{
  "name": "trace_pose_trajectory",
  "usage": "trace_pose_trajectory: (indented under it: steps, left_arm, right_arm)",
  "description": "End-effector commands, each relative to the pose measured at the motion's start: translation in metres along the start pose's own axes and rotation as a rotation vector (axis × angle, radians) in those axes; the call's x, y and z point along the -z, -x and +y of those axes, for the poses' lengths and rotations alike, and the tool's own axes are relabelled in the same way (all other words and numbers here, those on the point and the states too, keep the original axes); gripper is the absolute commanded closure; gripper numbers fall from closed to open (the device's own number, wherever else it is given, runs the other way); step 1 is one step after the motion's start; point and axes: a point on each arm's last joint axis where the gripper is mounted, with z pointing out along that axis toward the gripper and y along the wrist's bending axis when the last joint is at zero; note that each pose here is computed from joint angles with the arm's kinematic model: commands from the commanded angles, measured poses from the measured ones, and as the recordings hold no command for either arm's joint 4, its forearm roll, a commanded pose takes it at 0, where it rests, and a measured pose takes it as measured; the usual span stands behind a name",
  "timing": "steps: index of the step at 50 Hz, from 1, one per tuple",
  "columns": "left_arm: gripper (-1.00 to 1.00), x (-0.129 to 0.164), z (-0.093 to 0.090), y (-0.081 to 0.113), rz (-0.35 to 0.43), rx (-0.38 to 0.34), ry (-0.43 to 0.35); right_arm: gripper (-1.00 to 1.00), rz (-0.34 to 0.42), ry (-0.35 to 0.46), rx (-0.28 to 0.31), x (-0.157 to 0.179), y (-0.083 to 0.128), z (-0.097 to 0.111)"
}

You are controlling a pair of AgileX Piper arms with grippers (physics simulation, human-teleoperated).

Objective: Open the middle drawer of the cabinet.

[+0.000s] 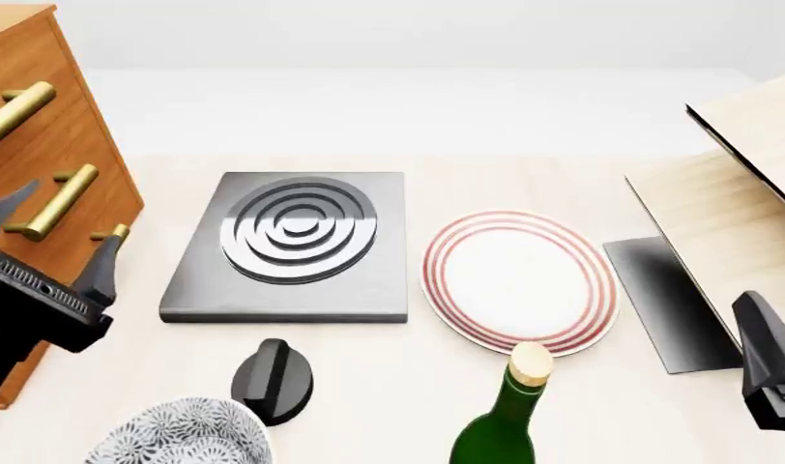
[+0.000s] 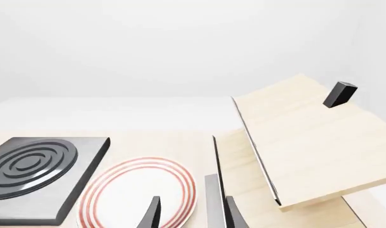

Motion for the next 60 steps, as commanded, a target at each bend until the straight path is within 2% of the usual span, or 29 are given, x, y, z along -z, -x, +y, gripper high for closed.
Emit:
trace_pose_trajectory:
  steps: [1,9,12,15,21,22,24,26,27,28,29,31,32,33,34,35,36,37,38,40,41,43,60]
  left_arm:
    - [-1.0,-0.029,-0.006,-0.002,-0.009,-0.064,0.0]
    - [-1.0,-0.045,-0.014,-0.008,-0.001,-0.081,-0.002]
    - [-1.0,-0.05,-0.019,-0.012,0.006,-0.105,-0.007]
    - [-1.0,-0.054,-0.021,-0.015,0.011,-0.172,0.001]
    - [-1.0,-0.063,-0.024,-0.016,0.011,-0.193,-0.011]
    - [-1.0,-0.063,-0.02,-0.017,0.016,-0.264,0.009]
    - [-1.0,-0.063,-0.022,-0.017,0.016,-0.245,0.001]
    - [-1.0,-0.06,-0.016,-0.018,0.024,-0.33,0.026]
    - [-1.0,-0.06,-0.018,-0.017,0.02,-0.293,0.016]
    - [-1.0,-0.059,-0.018,-0.017,0.02,-0.293,0.016]
    - [-1.0,-0.056,-0.013,-0.016,0.023,-0.357,0.041]
    - [-1.0,-0.055,-0.013,-0.014,0.008,-0.311,0.039]
    - [-1.0,-0.05,-0.008,-0.014,0.016,-0.371,0.063]
    - [-1.0,-0.049,-0.007,-0.013,0.015,-0.373,0.069]
    - [-1.0,-0.049,-0.009,-0.013,0.01,-0.344,0.061]
    - [-1.0,-0.045,-0.007,-0.015,0.022,-0.382,0.068]
    - [-1.0,-0.045,-0.007,-0.016,0.027,-0.382,0.066]
    - [-1.0,-0.045,-0.009,-0.015,0.022,-0.355,0.059]
    - [-1.0,-0.043,-0.006,-0.016,0.032,-0.384,0.071]
    - [-1.0,-0.042,-0.003,-0.014,0.026,-0.385,0.088]
    - [-1.0,-0.038,0.0,-0.015,0.036,-0.409,0.105]
    - [-1.0,-0.037,-0.003,-0.019,0.049,-0.387,0.087]
    - [-1.0,-0.047,-0.001,-0.03,0.101,-0.407,0.081]
  right_arm:
    - [-1.0,0.0,0.0,0.0,0.0,0.0,0.0]
    - [-1.0,0.0,0.0,0.0,0.0,0.0,0.0]
    - [-1.0,0.0,0.0,0.0,0.0,0.0,0.0]
    - [-1.0,0.0,0.0,0.0,0.0,0.0,0.0]
    - [-1.0,0.0,0.0,0.0,0.0,0.0,0.0]
    - [-1.0,0.0,0.0,0.0,0.0,0.0,0.0]
    - [-1.0,0.0,0.0,0.0,0.0,0.0,0.0]
    - [-1.0,0.0,0.0,0.0,0.0,0.0,0.0]
    - [-1.0,0.0,0.0,0.0,0.0,0.0,0.0]
    - [-1.0,0.0,0.0,0.0,0.0,0.0,0.0]
    - [-1.0,0.0,0.0,0.0,0.0,0.0,0.0]
    - [-1.0,0.0,0.0,0.0,0.0,0.0,0.0]
    - [-1.0,0.0,0.0,0.0,0.0,0.0,0.0]
    - [-1.0,0.0,0.0,0.0,0.0,0.0,0.0]
    - [-1.0,0.0,0.0,0.0,0.0,0.0,0.0]
    - [-1.0,0.0,0.0,0.0,0.0,0.0,0.0]
    - [-1.0,0.0,0.0,0.0,0.0,0.0,0.0]
    - [-1.0,0.0,0.0,0.0,0.0,0.0,0.0]
    - [-1.0,0.0,0.0,0.0,0.0,0.0,0.0]
    - [-1.0,0.0,0.0,0.0,0.0,0.0,0.0]
    - [-1.0,0.0,0.0,0.0,0.0,0.0,0.0]
    - [-1.0,0.0,0.0,0.0,0.0,0.0,0.0]
    - [-1.0,0.0,0.0,0.0,0.0,0.0,0.0]
